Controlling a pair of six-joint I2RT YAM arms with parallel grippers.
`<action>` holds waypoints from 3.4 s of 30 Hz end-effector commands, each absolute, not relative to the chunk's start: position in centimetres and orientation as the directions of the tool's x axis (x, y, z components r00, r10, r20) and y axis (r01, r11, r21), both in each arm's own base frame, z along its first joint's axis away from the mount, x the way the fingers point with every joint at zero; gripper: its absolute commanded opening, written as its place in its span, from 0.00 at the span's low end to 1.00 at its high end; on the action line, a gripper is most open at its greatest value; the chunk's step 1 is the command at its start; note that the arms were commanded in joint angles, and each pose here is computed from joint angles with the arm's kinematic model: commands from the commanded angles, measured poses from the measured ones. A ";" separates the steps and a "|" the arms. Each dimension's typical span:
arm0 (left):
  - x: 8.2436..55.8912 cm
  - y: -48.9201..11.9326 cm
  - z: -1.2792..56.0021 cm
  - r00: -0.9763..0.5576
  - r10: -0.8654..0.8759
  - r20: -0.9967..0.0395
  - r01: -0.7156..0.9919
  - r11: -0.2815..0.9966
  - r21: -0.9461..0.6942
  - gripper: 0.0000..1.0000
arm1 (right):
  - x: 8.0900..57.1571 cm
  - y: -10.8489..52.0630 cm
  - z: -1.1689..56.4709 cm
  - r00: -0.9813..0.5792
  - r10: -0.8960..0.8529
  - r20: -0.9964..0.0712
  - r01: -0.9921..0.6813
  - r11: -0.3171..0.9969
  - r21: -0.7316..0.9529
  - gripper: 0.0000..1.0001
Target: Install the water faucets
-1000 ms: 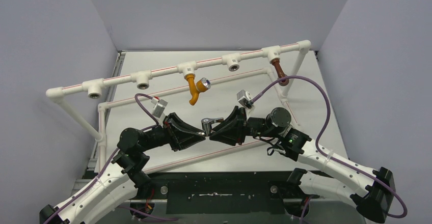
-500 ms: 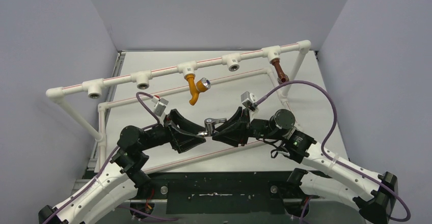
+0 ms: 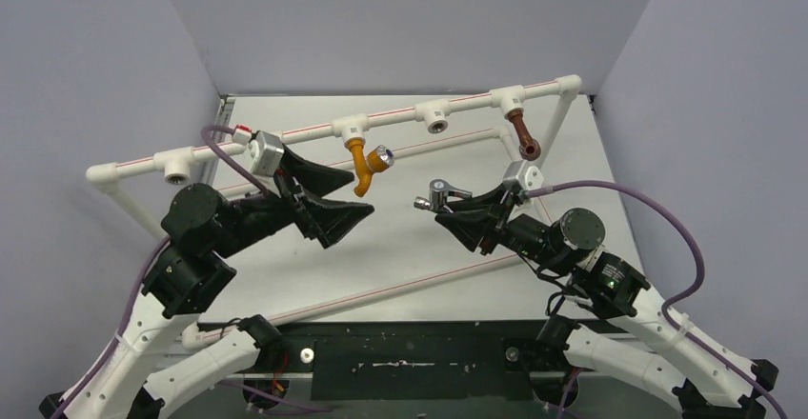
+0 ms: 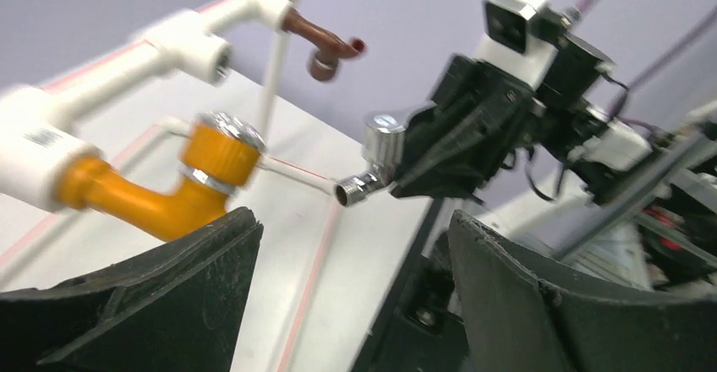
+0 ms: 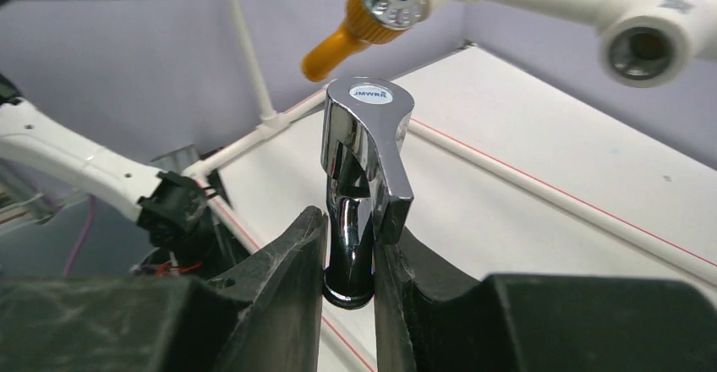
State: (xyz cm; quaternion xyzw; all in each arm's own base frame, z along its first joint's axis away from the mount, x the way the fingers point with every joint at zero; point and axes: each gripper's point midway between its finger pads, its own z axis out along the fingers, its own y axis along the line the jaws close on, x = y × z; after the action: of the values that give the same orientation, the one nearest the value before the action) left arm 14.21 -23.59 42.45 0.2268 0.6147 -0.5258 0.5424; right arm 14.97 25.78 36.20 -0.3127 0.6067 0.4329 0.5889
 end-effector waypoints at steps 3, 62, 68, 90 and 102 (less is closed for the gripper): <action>20.7 -21.1 45.6 -0.139 -0.191 -0.972 0.707 0.668 -0.233 0.79 | 18.9 21.9 38.6 0.048 0.107 -0.993 -0.740 0.672 0.037 0.00; 38.8 -2.2 25.3 -0.332 -0.252 -0.909 -0.357 0.926 -0.126 0.75 | 25.1 21.9 39.1 0.242 0.107 -0.964 -0.374 0.927 0.009 0.00; 38.9 -2.0 24.5 -0.330 -0.284 -0.900 -0.394 0.908 -0.142 0.76 | 25.1 22.0 40.3 0.269 0.114 -0.956 -0.361 0.933 0.010 0.00; 38.9 -1.6 24.0 -0.323 -0.310 -0.894 -0.441 0.885 -0.148 0.76 | 25.9 22.2 41.4 0.309 0.092 -0.946 -0.288 0.958 -0.001 0.00; 38.9 -1.8 24.0 -0.326 -0.309 -0.893 -0.434 0.889 -0.149 0.76 | 26.3 22.8 41.1 0.309 0.074 -0.948 -0.275 0.961 -0.015 0.00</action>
State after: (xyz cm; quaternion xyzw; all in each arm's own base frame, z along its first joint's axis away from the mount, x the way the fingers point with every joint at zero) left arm 41.14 -1.28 37.03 -0.2702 0.6758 -0.0230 0.6854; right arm 26.71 23.17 36.87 -0.1341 0.6104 0.0776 0.7768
